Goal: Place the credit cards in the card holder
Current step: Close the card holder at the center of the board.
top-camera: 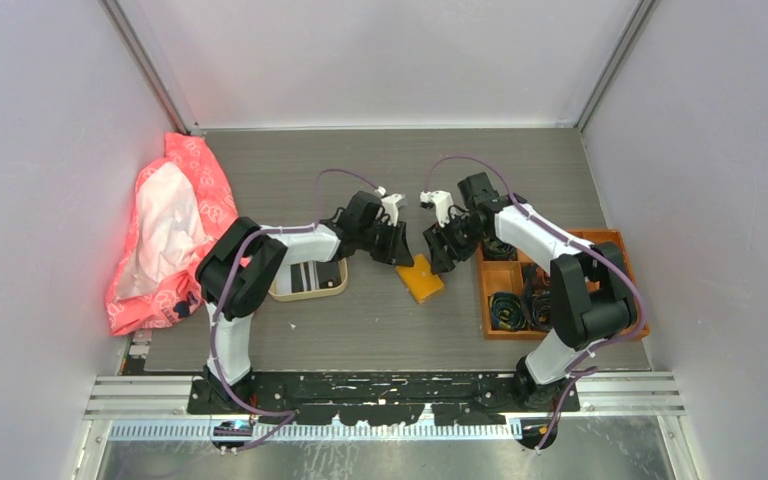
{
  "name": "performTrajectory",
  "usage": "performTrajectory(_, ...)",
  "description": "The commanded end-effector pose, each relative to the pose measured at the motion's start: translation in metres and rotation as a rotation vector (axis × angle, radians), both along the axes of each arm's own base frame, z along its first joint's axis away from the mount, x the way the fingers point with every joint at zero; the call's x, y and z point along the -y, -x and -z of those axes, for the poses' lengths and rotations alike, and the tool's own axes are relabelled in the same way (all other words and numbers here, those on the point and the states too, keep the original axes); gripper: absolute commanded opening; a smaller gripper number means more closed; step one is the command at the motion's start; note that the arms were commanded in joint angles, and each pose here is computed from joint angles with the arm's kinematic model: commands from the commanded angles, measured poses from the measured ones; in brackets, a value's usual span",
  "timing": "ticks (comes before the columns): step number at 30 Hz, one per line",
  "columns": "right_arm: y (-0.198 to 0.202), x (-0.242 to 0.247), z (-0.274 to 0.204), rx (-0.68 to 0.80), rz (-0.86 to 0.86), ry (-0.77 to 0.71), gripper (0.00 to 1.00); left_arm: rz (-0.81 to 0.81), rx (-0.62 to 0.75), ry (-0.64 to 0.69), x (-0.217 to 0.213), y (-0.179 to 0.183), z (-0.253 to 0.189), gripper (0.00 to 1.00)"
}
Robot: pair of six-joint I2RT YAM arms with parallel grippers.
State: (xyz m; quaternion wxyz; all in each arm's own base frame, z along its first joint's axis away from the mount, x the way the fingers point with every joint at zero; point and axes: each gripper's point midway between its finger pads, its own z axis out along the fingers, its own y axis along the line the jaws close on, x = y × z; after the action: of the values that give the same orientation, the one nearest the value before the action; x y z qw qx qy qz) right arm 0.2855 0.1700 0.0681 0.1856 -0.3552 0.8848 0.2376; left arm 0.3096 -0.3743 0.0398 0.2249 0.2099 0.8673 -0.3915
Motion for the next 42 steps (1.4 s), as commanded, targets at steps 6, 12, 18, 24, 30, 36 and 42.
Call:
performTrajectory(6,-0.014,0.02,-0.002,0.158,-0.151,0.188,0.68,0.001,-0.006,-0.046,-0.012,0.022,0.01,0.3)
performTrajectory(12,-0.022,0.032,-0.011,0.31,-0.296,0.244,0.7,0.064,0.052,-0.039,-0.012,0.023,0.009,0.3)
performTrajectory(18,-0.008,0.019,-0.002,0.415,-0.703,0.13,0.74,0.087,0.086,0.007,-0.008,0.025,0.005,0.3)
performTrajectory(24,0.004,0.001,0.013,0.364,-0.932,0.004,0.67,0.088,0.097,0.018,-0.005,0.023,0.003,0.31)
performTrajectory(30,-0.005,-0.011,0.028,0.43,-0.975,0.03,0.59,0.097,0.106,0.022,-0.005,0.023,0.003,0.31)
performTrajectory(36,-0.005,-0.023,0.025,0.502,-0.987,-0.006,0.57,0.115,0.112,0.03,-0.003,0.024,0.002,0.3)
performTrajectory(42,0.011,-0.03,0.024,0.487,-1.017,-0.039,0.48,0.124,0.118,0.028,-0.003,0.024,-0.002,0.3)
